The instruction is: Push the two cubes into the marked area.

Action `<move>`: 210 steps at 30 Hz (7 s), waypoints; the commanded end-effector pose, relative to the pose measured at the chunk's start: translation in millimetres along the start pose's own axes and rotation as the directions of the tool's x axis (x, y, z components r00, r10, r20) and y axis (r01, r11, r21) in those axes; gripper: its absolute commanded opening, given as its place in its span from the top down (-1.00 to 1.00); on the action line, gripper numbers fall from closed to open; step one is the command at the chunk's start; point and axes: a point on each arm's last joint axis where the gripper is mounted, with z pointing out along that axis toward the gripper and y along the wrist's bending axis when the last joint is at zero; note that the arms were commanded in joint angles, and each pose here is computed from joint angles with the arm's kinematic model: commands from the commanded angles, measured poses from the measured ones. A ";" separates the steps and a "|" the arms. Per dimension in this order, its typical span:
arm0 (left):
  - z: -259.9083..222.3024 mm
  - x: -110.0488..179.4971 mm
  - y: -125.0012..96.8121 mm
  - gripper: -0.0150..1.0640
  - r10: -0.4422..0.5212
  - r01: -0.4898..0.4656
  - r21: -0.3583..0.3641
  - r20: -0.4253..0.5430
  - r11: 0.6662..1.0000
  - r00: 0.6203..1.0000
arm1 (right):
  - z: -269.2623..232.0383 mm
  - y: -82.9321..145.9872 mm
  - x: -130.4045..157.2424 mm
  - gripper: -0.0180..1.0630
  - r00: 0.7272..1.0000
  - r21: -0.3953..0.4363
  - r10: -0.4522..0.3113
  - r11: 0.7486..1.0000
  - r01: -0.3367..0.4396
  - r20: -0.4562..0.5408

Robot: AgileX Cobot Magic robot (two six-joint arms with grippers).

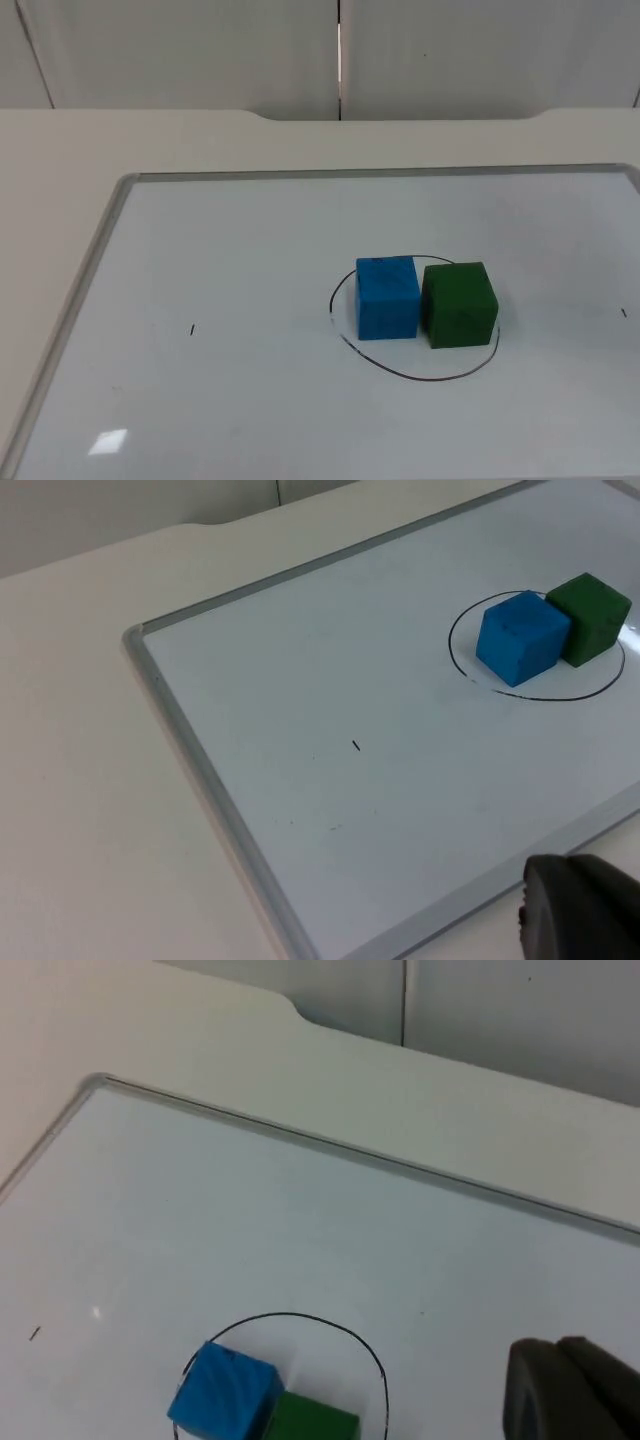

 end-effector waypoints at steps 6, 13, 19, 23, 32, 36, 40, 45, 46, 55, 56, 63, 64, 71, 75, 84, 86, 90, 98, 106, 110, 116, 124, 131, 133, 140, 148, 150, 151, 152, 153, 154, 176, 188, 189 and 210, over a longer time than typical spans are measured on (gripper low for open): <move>0.5 1.3 0.4 0.98 0.005 -0.005 -0.003 -0.002 1.000 1.000 | -40.9 -1.3 17.3 0.97 0.997 0.001 -0.020 1.000 0.020 0.073; 0.5 1.3 0.4 0.98 0.005 -0.005 -0.003 -0.002 1.000 1.000 | -74.7 -1.8 54.2 0.97 0.992 -0.009 -0.005 1.000 0.006 0.125; 0.5 1.3 0.6 0.98 0.006 -0.006 -0.005 -0.002 1.000 1.000 | -104.3 -2.7 88.4 0.97 0.984 -0.013 -0.003 1.000 0.006 0.176; 0.5 1.3 0.6 0.98 0.006 -0.006 -0.005 -0.002 1.000 1.000 | -126.4 -2.9 103.0 0.97 0.979 -0.016 -0.004 1.000 0.008 0.204; 0.5 1.3 0.6 0.98 0.006 -0.006 -0.005 -0.002 1.000 1.000 | -178.4 -3.5 141.2 0.97 0.970 -0.021 -0.009 1.000 0.014 0.243; 0.5 1.3 0.6 0.98 0.006 -0.006 -0.005 -0.002 1.000 1.000 | -191.6 -3.9 154.7 0.97 0.965 -0.022 -0.010 1.000 0.016 0.262; 0.5 1.3 0.6 0.98 0.006 -0.006 -0.005 -0.002 1.000 1.000 | -201.2 -4.7 173.9 0.97 0.962 -0.020 -0.014 1.000 0.020 0.273; 0.5 1.3 0.6 0.98 0.004 -0.004 -0.005 -0.002 1.000 1.000 | -198.4 -5.0 186.5 0.97 0.973 -0.019 -0.017 1.000 0.022 0.231; 0.5 1.3 0.6 0.98 0.004 -0.004 -0.005 -0.002 1.000 1.000 | -198.4 -5.0 186.5 0.97 0.973 -0.019 -0.017 1.000 0.022 0.231; 0.5 1.3 0.8 0.98 0.005 -0.005 -0.007 -0.002 1.000 1.000 | -189.9 -5.4 197.5 0.97 0.991 -0.018 -0.031 0.999 0.034 0.130; 0.5 1.3 0.8 0.98 0.005 -0.005 -0.007 -0.002 1.000 1.000 | -189.9 -5.4 197.5 0.97 0.991 -0.018 -0.031 0.999 0.034 0.130; 0.5 1.3 0.8 0.98 0.005 -0.005 -0.007 -0.002 1.000 1.000 | -189.9 -5.2 197.5 0.97 0.991 -0.019 -0.033 0.999 0.035 0.130; 0.5 1.3 0.8 0.98 0.005 -0.005 -0.007 -0.002 1.000 1.000 | -189.9 -5.2 197.5 0.97 0.991 -0.019 -0.033 0.999 0.035 0.130; 0.5 1.3 0.8 0.87 0.005 -0.005 -0.007 -0.002 1.000 1.000 | -189.9 -5.2 197.5 0.81 0.991 -0.019 -0.033 0.999 0.035 0.130; 0.5 1.3 0.8 0.52 0.005 -0.005 -0.007 -0.002 1.000 1.000 | -189.9 -5.2 197.5 0.43 0.991 -0.019 -0.033 0.999 0.035 0.130; 0.5 1.3 0.8 -0.30 0.005 -0.005 -0.007 -0.002 1.000 1.000 | -189.9 -5.2 197.5 -0.36 0.991 -0.019 -0.033 0.999 0.035 0.130; 0.5 1.3 0.8 -0.30 0.005 -0.005 -0.007 -0.002 1.000 1.000 | -189.9 -5.2 197.5 -0.36 0.991 -0.019 -0.033 0.999 0.035 0.130; 0.5 1.3 0.8 -0.30 0.005 -0.005 -0.007 -0.002 1.000 1.000 | -189.9 -5.2 197.5 -0.36 0.991 -0.019 -0.033 0.999 0.035 0.130; 0.5 1.3 0.8 -0.30 0.005 -0.005 -0.007 -0.002 1.000 1.000 | -189.9 -5.2 197.5 -0.36 0.991 -0.019 -0.033 0.999 0.035 0.130; 0.5 1.3 0.8 -0.92 0.005 -0.005 -0.007 -0.002 1.000 1.000 | -189.9 -5.2 197.5 -0.99 0.991 -0.019 -0.033 0.999 0.035 0.130; 0.5 1.3 0.8 -0.98 0.005 -0.005 -0.007 -0.002 1.000 1.000 | -189.9 -5.2 197.5 -0.98 0.991 -0.019 -0.033 0.999 0.035 0.130; 0.5 1.3 0.8 -0.98 0.005 -0.005 -0.007 -0.002 1.000 1.000 | -189.9 -5.2 197.5 -0.98 0.991 -0.019 -0.033 0.999 0.035 0.130; 0.5 1.3 0.8 -0.98 0.005 -0.005 -0.007 -0.002 1.000 1.000 | -189.9 -5.2 197.5 -0.98 0.991 -0.019 -0.033 0.999 0.035 0.130; 0.5 1.3 1.8 -0.98 0.011 -0.011 -0.018 -0.002 1.000 1.000 | -189.9 -5.2 197.5 -0.98 0.991 -0.019 -0.033 0.999 0.035 0.130; 0.5 1.3 1.8 -0.98 0.011 -0.011 -0.018 -0.002 1.000 1.000 | -189.9 -5.2 197.5 -0.98 0.991 -0.019 -0.033 0.999 0.035 0.130; 0.5 1.3 2.0 -0.98 0.012 -0.012 -0.020 -0.003 1.000 1.000 | -189.9 -5.2 197.5 -0.98 0.991 -0.019 -0.033 0.999 0.035 0.130; 0.5 1.3 2.0 -0.98 0.012 -0.012 -0.020 -0.003 1.000 1.000 | -189.9 -5.2 197.5 -0.98 0.991 -0.019 -0.033 0.999 0.035 0.130; 0.5 1.3 2.0 -0.98 0.012 -0.012 -0.020 -0.003 1.000 1.000 | -189.9 -5.2 197.5 -0.98 0.991 -0.019 -0.033 0.999 0.035 0.130; 0.5 1.3 2.0 -0.98 0.012 -0.012 -0.020 -0.003 1.000 1.000 | -189.9 -5.2 197.5 -0.98 0.991 -0.019 -0.033 0.999 0.035 0.130; 0.5 1.3 2.0 -0.98 0.012 -0.012 -0.020 -0.003 1.000 1.000 | -189.9 -5.2 197.5 -0.98 0.991 -0.019 -0.033 0.999 0.035 0.130; 0.5 1.3 2.0 -0.98 0.012 -0.012 -0.020 -0.003 1.000 1.000 | -189.9 -5.2 197.5 -0.98 0.991 -0.019 -0.033 0.999 0.035 0.130; 0.5 1.3 2.0 -0.98 0.012 -0.012 -0.020 -0.003 1.000 1.000 | -189.9 -5.2 197.5 -0.98 0.991 -0.019 -0.033 0.999 0.035 0.130; 0.2 1.5 2.0 -0.98 -0.053 0.052 -0.155 -0.003 0.987 0.999 | -189.9 -5.2 197.5 -0.98 0.991 -0.019 -0.033 0.999 0.035 0.130; 0.0 1.6 1.3 -0.98 -0.113 0.110 -0.265 0.004 0.958 0.994 | -189.9 -5.2 197.5 -0.98 0.991 -0.019 -0.033 0.999 0.035 0.130; 0.0 1.6 1.2 -0.98 -0.119 0.116 -0.276 0.005 0.954 0.993 | -189.9 -5.2 197.5 -0.98 0.991 -0.019 -0.033 0.999 0.035 0.130; -0.2 1.6 0.1 -0.98 -0.206 0.198 -0.433 0.030 0.880 0.978 | -189.9 -5.2 197.5 -0.98 0.991 -0.019 -0.033 0.999 0.035 0.130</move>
